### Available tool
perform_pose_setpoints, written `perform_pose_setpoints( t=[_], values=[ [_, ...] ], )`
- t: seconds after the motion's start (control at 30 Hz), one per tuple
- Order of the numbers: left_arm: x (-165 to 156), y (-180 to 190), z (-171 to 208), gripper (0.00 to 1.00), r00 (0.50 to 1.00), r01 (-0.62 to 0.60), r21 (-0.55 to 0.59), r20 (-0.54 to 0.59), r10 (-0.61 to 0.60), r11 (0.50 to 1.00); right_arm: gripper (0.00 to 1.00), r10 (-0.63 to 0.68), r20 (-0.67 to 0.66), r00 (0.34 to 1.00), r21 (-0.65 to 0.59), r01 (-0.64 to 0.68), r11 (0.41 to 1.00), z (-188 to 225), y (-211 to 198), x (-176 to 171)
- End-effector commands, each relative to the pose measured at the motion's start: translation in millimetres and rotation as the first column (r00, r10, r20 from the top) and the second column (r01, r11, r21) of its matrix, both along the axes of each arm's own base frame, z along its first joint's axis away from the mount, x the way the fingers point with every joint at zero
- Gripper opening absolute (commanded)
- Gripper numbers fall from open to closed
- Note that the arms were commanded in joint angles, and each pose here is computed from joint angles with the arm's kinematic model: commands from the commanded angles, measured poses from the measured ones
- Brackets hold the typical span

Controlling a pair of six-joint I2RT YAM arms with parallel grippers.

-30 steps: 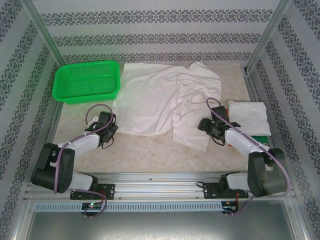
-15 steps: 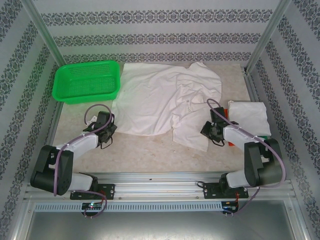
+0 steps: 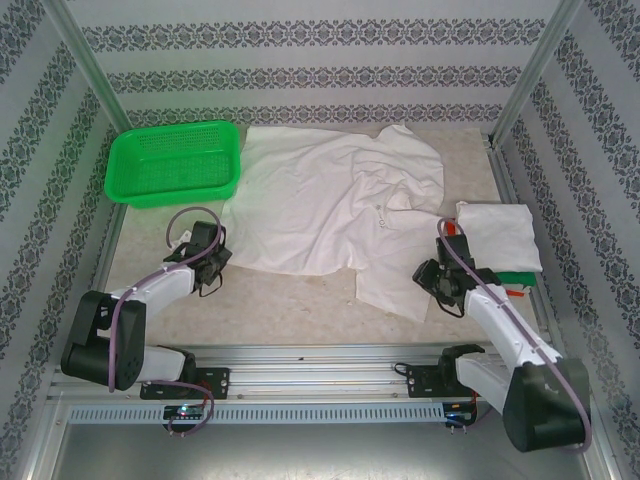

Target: Fold and stack the t-shirts

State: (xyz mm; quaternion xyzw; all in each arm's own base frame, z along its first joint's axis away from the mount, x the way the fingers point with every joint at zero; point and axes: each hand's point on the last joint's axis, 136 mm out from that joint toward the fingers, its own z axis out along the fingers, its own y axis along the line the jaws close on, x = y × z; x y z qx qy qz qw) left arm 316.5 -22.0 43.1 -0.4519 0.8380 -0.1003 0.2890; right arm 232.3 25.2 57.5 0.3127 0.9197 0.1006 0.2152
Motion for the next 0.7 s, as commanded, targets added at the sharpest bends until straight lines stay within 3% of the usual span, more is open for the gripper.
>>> perform_pose_setpoints(
  t=[0.0,0.1,0.4,0.67],
  values=[
    [2.2,5.2,2.3,0.0,1.0,0.009,0.016,-0.019,-0.009,1.0,0.58,-0.018,0.073,0.997,-0.082,0.024,0.996,15.1,-14.6,5.0],
    [2.1,6.2,3.7,0.0,1.0,0.012,0.026,-0.021,-0.012,1.0,0.62,0.014,0.079,0.997,-0.103,-0.006,0.995,23.9,-15.5,21.4],
    [4.1,5.2,4.1,0.0,1.0,0.023,0.028,-0.016,-0.023,0.999,0.57,0.039,-0.01,0.999,-0.033,-0.039,0.999,-3.0,3.4,66.9],
    [7.2,2.5,2.7,0.0,1.0,0.027,0.014,-0.011,-0.027,1.0,0.55,0.024,-0.18,0.983,-0.008,-0.026,1.0,-38.0,13.1,59.3]
  ],
)
